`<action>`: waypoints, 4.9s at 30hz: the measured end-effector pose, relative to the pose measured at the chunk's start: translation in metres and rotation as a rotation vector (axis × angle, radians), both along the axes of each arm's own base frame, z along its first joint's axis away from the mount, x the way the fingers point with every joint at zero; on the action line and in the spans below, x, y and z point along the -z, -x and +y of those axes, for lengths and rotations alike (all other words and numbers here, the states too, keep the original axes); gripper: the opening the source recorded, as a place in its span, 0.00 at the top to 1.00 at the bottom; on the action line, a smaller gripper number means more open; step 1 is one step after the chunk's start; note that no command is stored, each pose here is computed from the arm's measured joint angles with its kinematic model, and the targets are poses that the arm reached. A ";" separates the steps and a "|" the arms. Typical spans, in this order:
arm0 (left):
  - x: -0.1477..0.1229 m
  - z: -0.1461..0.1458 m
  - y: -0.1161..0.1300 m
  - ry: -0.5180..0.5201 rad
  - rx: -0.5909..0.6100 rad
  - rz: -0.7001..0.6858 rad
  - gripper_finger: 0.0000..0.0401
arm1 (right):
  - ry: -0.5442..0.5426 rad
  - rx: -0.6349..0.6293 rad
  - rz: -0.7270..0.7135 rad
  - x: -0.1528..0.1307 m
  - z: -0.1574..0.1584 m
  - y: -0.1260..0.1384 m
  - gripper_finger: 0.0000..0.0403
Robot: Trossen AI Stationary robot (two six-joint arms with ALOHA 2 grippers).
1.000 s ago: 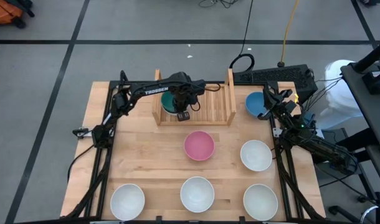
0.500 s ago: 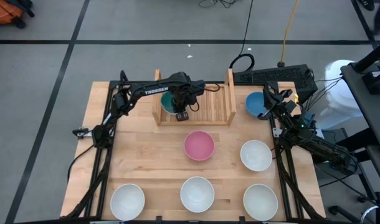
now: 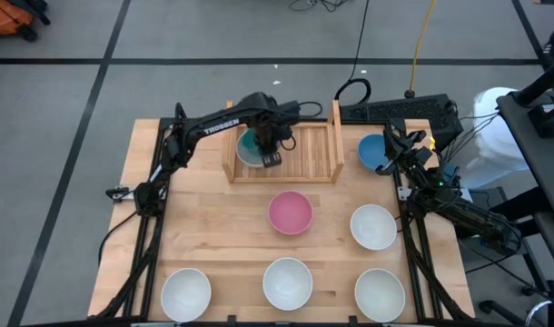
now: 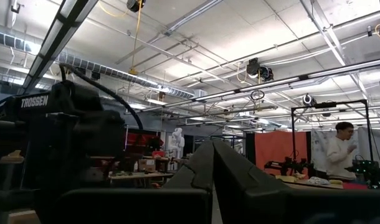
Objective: Place and stack bowls onto a shelf
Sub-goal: Stack the green bowl on top of the white bowl on the shelf, then stack the white bowl on top of the green bowl on the shelf
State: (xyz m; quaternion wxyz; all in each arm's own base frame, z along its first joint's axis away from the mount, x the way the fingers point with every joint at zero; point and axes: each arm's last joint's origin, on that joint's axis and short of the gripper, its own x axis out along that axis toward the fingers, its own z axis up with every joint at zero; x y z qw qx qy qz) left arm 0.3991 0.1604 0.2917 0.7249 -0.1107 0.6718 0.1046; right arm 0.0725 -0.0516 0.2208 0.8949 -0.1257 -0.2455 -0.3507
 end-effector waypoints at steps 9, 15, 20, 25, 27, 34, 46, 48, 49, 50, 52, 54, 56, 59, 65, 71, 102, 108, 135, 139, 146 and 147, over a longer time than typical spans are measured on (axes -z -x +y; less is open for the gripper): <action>0.005 0.000 0.001 -0.002 -0.013 0.025 0.87 | 0.002 0.001 0.002 0.000 0.000 0.000 1.00; 0.006 0.004 0.002 -0.064 -0.088 0.050 0.87 | 0.018 0.012 0.009 0.000 0.000 0.000 1.00; 0.006 0.008 0.004 -0.082 -0.129 0.056 0.87 | 0.023 0.015 0.010 -0.001 0.000 0.000 1.00; 0.006 0.008 0.004 -0.081 -0.151 0.055 0.87 | 0.023 0.015 0.010 -0.001 0.000 0.000 1.00; 0.006 0.007 0.004 -0.081 -0.147 0.055 0.87 | 0.023 0.016 0.010 -0.001 0.000 0.000 1.00; 0.006 0.005 0.002 -0.041 -0.125 0.043 0.87 | 0.047 0.017 -0.025 -0.004 0.001 0.002 1.00; 0.031 0.004 0.006 -0.006 -0.171 0.139 0.87 | 0.053 0.018 -0.028 -0.005 0.002 0.003 1.00; 0.042 0.002 0.008 0.008 -0.149 0.181 0.87 | 0.052 0.019 -0.028 -0.005 0.002 0.003 1.00; 0.047 0.002 0.009 0.015 -0.135 0.201 0.87 | 0.053 0.019 -0.028 -0.005 0.002 0.003 1.00; 0.051 0.001 0.010 0.021 -0.119 0.218 0.87 | 0.052 0.018 -0.028 -0.005 0.002 0.003 1.00; 0.056 0.001 0.012 0.031 -0.088 0.239 0.87 | 0.052 0.018 -0.028 -0.005 0.002 0.003 1.00; 0.058 0.000 0.012 0.033 -0.086 0.244 0.87 | 0.052 0.019 -0.028 -0.005 0.002 0.003 1.00; 0.057 0.001 0.012 0.029 -0.107 0.241 0.87 | 0.052 0.019 -0.029 -0.005 0.002 0.003 1.00; 0.052 0.002 0.011 0.021 -0.108 0.220 0.87 | 0.052 0.018 -0.029 -0.005 0.002 0.003 1.00; 0.037 0.003 0.007 -0.001 -0.105 0.162 0.87 | 0.052 0.018 -0.029 -0.005 0.002 0.003 1.00; 0.025 0.003 0.005 -0.019 -0.066 0.119 0.87 | 0.052 0.018 -0.029 -0.005 0.002 0.003 1.00; -0.113 -0.050 0.080 -0.026 -0.151 -0.268 0.87 | -0.152 -0.016 0.194 -0.019 0.000 -0.001 1.00; -0.137 -0.084 0.096 -0.024 -0.061 -0.348 0.87 | -0.115 -0.002 0.188 -0.041 0.004 0.006 1.00; -0.074 -0.286 0.131 0.125 0.051 -0.042 0.87 | -0.088 -0.278 0.203 -0.051 0.013 0.006 1.00; -0.054 -0.309 0.134 0.153 -0.092 -0.036 0.87 | -0.129 -0.301 0.177 -0.051 0.013 0.006 1.00; -0.035 -0.331 0.140 0.182 -0.074 -0.010 0.87 | -0.173 -0.331 0.134 -0.052 0.013 0.006 1.00; -0.034 -0.331 0.140 0.182 -0.074 -0.003 0.87 | -0.171 -0.332 0.130 -0.053 0.013 0.006 1.00</action>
